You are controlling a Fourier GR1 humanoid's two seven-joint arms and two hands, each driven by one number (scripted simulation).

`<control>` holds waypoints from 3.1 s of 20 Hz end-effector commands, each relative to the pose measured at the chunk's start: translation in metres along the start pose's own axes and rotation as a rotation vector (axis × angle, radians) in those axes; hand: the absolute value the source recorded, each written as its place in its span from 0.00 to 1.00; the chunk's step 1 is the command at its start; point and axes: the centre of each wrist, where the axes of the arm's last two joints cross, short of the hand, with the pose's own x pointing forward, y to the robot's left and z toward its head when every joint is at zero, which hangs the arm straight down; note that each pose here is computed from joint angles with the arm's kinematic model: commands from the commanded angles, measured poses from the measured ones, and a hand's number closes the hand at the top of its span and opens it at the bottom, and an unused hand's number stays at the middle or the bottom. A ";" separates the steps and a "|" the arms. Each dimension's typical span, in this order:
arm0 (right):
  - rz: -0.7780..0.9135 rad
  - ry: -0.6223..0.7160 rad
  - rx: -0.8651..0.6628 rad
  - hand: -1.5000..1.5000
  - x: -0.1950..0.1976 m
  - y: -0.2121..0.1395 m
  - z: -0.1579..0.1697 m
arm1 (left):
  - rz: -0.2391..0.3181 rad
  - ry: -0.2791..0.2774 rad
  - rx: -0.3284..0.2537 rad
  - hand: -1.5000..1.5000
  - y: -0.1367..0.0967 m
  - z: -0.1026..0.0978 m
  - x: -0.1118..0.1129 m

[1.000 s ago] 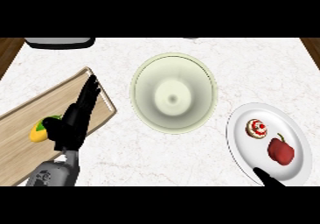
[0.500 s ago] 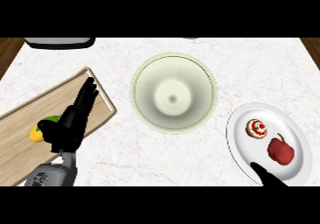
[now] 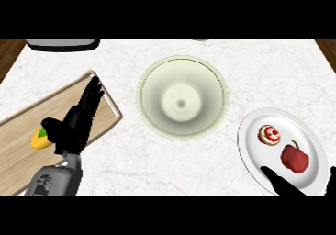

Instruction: Pick the bell pepper from the plate and place it in the bowl

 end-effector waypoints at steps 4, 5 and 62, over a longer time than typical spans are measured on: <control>-0.033 0.009 -0.009 0.00 -0.027 0.012 -0.011 | -0.001 -0.012 0.004 0.50 0.005 0.013 -0.011; -0.007 -0.001 0.006 0.00 -0.033 0.030 0.010 | 0.008 -0.013 0.007 0.50 -0.007 0.000 -0.001; -0.054 -1.171 1.593 1.00 0.210 -0.010 0.077 | -0.008 -0.012 -0.010 0.50 -0.008 0.011 -0.012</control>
